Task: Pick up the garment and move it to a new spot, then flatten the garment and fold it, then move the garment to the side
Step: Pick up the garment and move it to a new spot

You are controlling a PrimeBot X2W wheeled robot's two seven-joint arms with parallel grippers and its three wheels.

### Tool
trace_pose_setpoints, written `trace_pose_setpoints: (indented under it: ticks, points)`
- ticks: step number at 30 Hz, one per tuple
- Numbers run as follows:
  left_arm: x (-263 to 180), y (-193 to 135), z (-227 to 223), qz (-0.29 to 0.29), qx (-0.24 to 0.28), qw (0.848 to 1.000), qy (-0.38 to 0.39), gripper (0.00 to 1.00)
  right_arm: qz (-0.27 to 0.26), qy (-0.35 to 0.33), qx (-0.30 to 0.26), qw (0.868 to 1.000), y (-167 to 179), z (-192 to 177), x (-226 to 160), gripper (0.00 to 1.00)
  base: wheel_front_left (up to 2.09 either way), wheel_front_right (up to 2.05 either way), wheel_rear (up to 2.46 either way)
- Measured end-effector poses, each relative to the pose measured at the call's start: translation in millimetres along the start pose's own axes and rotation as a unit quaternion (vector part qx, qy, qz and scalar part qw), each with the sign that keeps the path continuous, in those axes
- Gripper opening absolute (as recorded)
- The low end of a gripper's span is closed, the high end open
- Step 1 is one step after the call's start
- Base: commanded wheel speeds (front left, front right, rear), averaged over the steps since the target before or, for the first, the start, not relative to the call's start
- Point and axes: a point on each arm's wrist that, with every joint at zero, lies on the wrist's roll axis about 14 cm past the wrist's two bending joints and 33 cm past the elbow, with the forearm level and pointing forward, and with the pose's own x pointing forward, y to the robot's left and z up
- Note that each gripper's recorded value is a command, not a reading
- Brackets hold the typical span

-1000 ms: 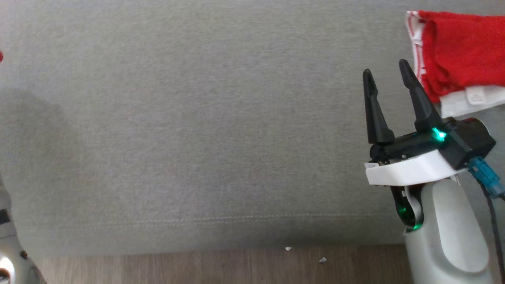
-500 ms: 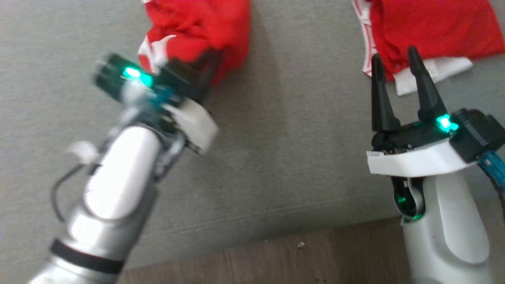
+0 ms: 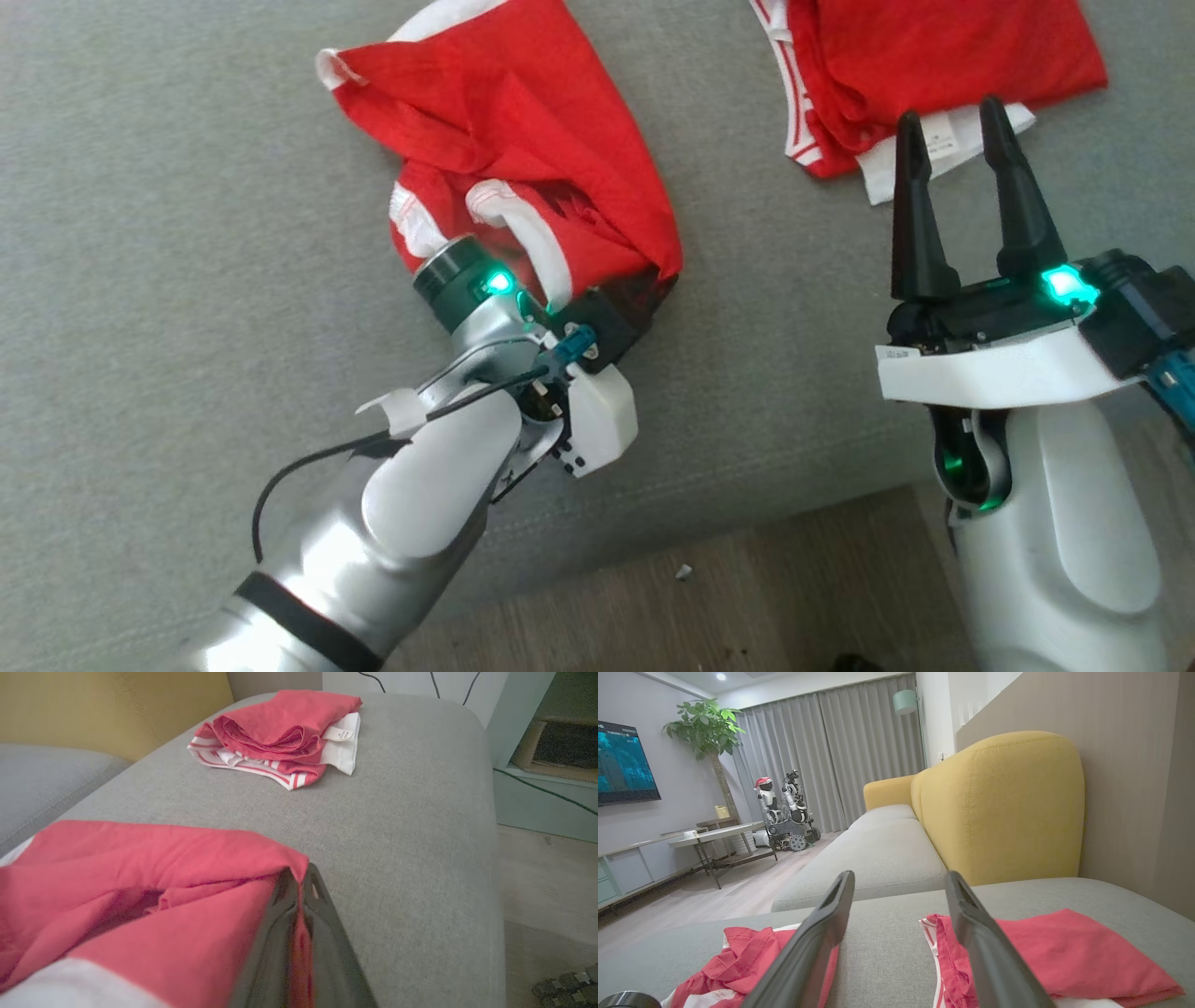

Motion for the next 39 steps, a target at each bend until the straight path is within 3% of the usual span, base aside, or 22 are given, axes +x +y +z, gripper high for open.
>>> trace_pose_setpoints:
  ticks: [1,14,21,27,33,39]
  points:
    - [-1.6,0.6,-2.6,0.002,-0.002,1.000,0.004,1.00,0.001,0.000,0.001,1.000,0.9,-0.2,0.6,1.00,0.00,0.00,0.00]
    - [-45.3,19.5,-17.8,0.079,-0.028,0.996,0.033,1.00,0.047,-0.026,0.011,0.998,36.3,17.0,11.7,1.00,0.00,0.00,0.00]
    - [-88.7,50.9,-24.8,0.167,-0.052,0.984,0.037,1.00,0.063,-0.034,0.013,0.997,50.6,25.4,11.4,1.00,0.00,0.00,0.00]
    - [-134.0,86.8,-14.9,0.273,-0.097,0.957,-0.006,1.00,0.076,-0.028,0.005,0.997,61.5,25.4,7.7,1.00,0.00,0.00,0.00]
    - [-190.6,116.8,-12.7,0.386,-0.125,0.913,-0.051,1.00,0.089,-0.028,0.000,0.996,71.5,29.0,7.6,1.00,0.00,0.00,0.00]
    - [-229.7,129.1,-5.8,0.453,-0.151,0.873,-0.095,1.00,0.094,-0.022,-0.001,0.995,75.9,27.0,4.2,1.00,0.00,0.00,0.00]
